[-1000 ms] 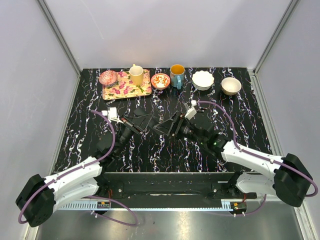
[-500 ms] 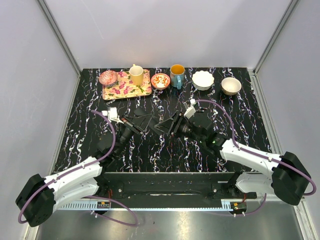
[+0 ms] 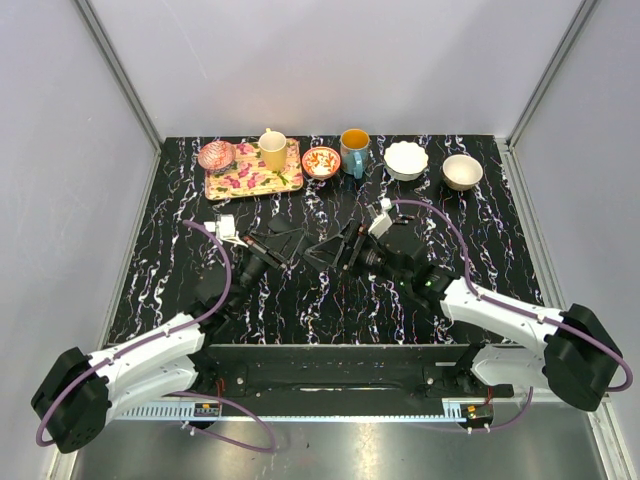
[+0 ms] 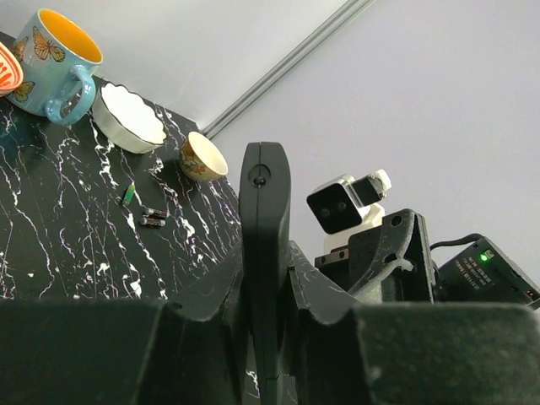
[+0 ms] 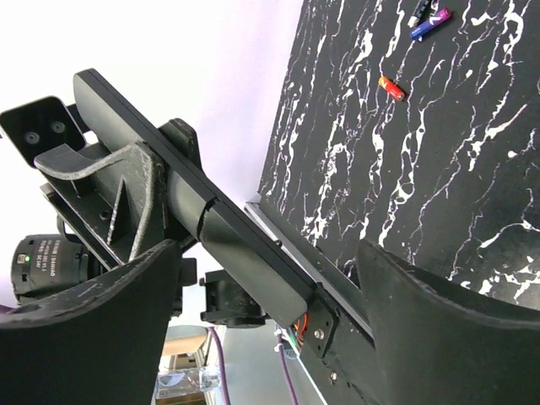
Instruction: Load the batteries into the remote control
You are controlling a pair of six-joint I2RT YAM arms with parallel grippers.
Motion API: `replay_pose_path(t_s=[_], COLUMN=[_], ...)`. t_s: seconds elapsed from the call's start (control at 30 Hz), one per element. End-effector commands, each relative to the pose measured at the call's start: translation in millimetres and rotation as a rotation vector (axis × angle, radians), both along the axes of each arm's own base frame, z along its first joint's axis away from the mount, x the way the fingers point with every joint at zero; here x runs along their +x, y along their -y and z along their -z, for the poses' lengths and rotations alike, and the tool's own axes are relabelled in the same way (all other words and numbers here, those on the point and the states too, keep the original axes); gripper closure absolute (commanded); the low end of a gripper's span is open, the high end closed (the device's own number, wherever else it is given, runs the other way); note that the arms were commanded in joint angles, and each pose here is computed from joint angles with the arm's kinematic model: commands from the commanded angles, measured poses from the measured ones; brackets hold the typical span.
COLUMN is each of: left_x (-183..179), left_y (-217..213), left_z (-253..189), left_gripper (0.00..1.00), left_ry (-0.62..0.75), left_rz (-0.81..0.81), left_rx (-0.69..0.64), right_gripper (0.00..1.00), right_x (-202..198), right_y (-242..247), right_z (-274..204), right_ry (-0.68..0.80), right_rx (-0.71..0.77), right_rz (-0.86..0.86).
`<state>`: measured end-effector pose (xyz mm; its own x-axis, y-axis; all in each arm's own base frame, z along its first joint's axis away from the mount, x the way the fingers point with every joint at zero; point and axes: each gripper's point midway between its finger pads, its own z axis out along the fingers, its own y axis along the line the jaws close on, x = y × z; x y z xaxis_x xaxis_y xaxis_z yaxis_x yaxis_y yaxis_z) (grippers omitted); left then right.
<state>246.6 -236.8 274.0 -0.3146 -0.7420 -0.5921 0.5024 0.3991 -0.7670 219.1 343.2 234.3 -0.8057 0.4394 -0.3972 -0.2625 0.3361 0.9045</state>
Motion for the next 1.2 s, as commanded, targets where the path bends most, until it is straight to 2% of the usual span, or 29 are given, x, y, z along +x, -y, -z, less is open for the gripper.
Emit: replay_pose_path(t_s=[0.0,0.13,0.17,0.23,0.27,0.33,0.43,0.6,0.87,1.17], left_x=[-1.0,3.1,4.6,9.3,10.5,14.4,15.1,16.0,12.9,9.3], left_y=[0.6,0.2,0.2,1.9,2.4,5.5,15.6,34.5,50.0,50.4], left_z=[-14.3,-6.8,-5.3,5.0,7.7,15.5,18.4,23.1,22.3,17.8], left_gripper=[1.00,1.00,1.00,1.00,1.00,1.00,1.00,1.00,1.00,1.00], left_ry=[0.028,-0.011,-0.030,-0.093,-0.119,-0.167,-0.201,-0.260,-0.284,-0.276], left_rz=[0.003,-0.010,-0.013,-0.017,-0.012,0.022,0.136,0.284,0.378,0.395], left_rx=[-0.040,-0.032,-0.033,0.007,0.016,0.060,0.070,0.023,0.015,0.011], right_gripper=[0.07,0.03,0.02,0.02,0.03,0.06,0.11,0.12,0.11,0.12], right_x=[3.7,5.0,3.2,3.2,-2.7,-7.6,-20.8,-26.0,-24.0,-15.4], right_y=[4.4,11.0,14.6,19.9,27.7,36.3,57.8,68.2,45.4,39.5], right_z=[-26.3,-40.5,-33.3,-47.8,-31.7,-39.2,-11.5,9.1,1.9,9.5], right_ry=[0.052,0.097,0.080,0.158,0.125,0.199,0.181,0.248,0.305,0.327], right_rx=[0.017,-0.026,-0.078,-0.155,-0.247,-0.328,-0.510,-0.776,-0.799,-0.867], right_rz=[0.014,0.022,0.018,0.005,-0.015,-0.051,-0.103,-0.130,-0.165,-0.185])
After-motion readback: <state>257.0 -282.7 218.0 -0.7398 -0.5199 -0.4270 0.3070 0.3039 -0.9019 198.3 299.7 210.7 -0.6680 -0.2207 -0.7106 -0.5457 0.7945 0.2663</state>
